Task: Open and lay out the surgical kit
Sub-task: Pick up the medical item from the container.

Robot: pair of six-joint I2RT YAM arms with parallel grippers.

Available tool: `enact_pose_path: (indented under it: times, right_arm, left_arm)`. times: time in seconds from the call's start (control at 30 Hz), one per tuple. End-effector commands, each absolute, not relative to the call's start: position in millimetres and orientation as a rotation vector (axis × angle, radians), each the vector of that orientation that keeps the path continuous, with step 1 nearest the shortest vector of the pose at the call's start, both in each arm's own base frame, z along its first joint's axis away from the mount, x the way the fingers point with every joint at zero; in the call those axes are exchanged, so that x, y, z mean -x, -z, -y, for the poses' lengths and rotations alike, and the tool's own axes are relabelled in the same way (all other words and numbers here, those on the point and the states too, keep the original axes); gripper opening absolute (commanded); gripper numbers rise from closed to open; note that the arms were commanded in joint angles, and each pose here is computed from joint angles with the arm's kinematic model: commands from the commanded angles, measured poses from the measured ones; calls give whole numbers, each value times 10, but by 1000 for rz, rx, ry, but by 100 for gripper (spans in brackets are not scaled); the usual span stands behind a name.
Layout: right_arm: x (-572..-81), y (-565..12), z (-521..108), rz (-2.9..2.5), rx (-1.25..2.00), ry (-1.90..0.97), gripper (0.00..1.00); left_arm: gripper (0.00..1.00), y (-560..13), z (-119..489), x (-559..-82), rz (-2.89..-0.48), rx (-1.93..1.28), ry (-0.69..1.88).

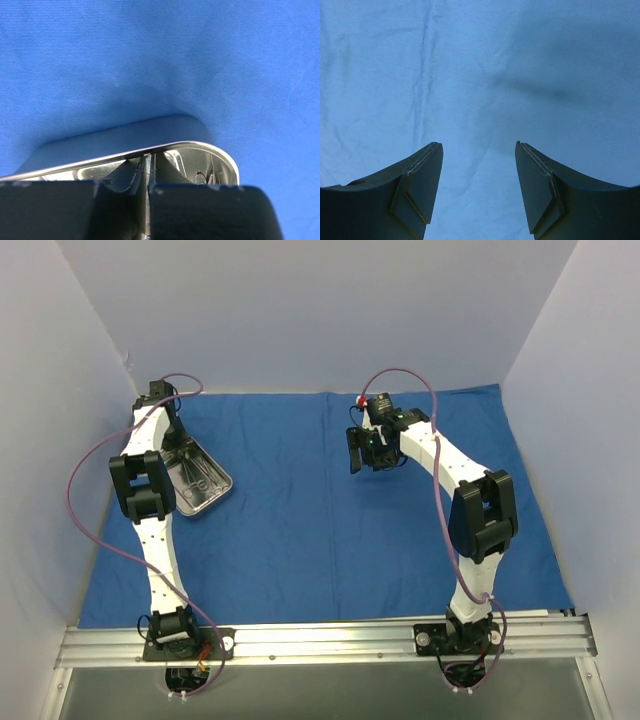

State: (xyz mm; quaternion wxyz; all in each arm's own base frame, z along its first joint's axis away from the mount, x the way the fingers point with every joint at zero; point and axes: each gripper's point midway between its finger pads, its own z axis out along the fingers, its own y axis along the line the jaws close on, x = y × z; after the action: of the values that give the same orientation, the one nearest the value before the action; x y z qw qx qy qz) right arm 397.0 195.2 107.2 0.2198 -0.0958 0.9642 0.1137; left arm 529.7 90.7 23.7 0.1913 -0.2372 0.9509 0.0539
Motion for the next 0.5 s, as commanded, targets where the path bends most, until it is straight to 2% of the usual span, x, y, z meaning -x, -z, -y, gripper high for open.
enact_pose_path:
  times: [0.0, 0.2, 0.23, 0.3, 0.47]
  right_arm:
    - [-3966, -1242, -1929, -2638, 291, -288, 60]
    - [-4023, -1327, -1997, -2602, 311, -318, 59]
    - [-4039, -1350, -2013, -2592, 312, -328, 59]
    - [-4028, -1383, -2061, -2582, 323, -357, 59]
    - [-4003, -1499, -2189, -2539, 336, -456, 56]
  left_arm:
    - [2, -88, -955, -5109, -2734, 699, -181]
    - [2, -700, -935, -4944, -2646, 744, -175]
    - [2, -944, -916, -4912, -2602, 744, -156]
    - [2, -1007, -823, -4773, -2606, 759, -119]
    - [2, -1584, -530, -4586, -2503, 711, 49]
